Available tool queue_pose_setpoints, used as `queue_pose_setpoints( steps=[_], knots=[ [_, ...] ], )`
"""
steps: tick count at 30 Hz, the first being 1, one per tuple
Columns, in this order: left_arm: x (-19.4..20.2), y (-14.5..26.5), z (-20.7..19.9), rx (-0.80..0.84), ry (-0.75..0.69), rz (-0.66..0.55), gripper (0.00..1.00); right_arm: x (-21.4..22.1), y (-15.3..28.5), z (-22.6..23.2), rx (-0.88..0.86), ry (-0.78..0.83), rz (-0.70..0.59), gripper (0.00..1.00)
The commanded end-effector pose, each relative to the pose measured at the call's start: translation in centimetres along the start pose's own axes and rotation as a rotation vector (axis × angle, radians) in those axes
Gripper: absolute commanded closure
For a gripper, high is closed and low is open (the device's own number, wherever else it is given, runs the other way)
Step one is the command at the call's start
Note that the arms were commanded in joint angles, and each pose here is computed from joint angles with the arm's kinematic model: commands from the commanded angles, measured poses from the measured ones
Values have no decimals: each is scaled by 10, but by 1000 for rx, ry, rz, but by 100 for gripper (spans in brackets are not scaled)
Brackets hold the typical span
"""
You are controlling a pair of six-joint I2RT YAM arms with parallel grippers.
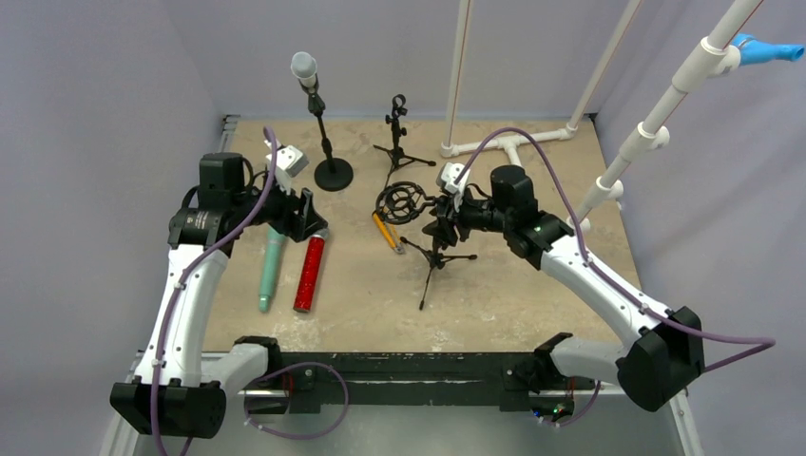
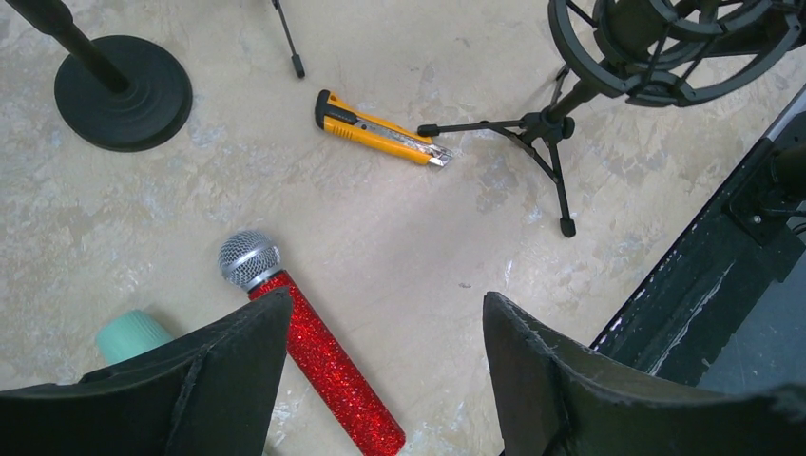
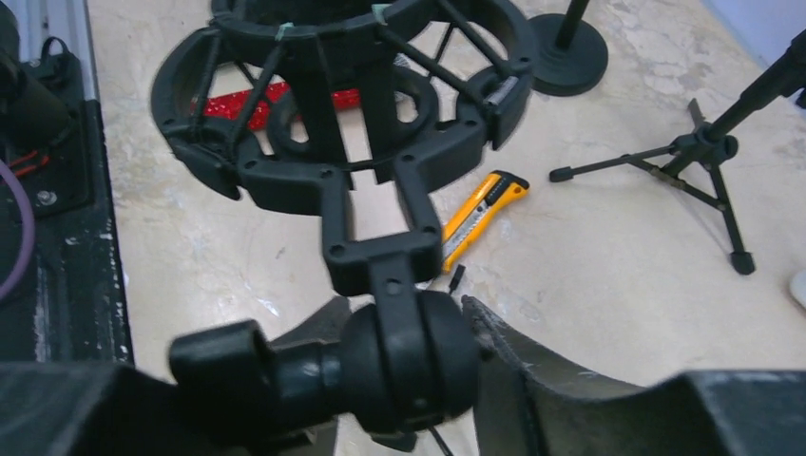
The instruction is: Remove the microphone from the stand
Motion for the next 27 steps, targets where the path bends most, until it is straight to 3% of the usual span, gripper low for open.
queue_pose_setpoints(
  steps=[1,9,19,24,27],
  knots=[
    [-10,8,-3,-3,-65,-47,28,-15,-1,-3,-4,25,-68,62],
    [-20,13,-24,129,-135,-144,28,-44,5,-4,0,18,-76,100],
    [-38,28,-61,317,-197,-285,32,-118,32,1,9,20,-132,100],
    [-40,12,-82,409,-260,-273,33,-153,47,7,-1,12,-167,100],
    [-55,-4,-93,461,-284,-340,33,-170,51,16,-53,-27,-196,100]
  ],
)
Point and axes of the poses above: each gripper's point midway between its finger pads, its own y axis back along the fingers, its own z axis along the line the jaws close on, x = y × z, the point moved 5 cm from there along y, back along the fingers, and after that the axes turned 4 degrees about -y, right-handed, at the moved point
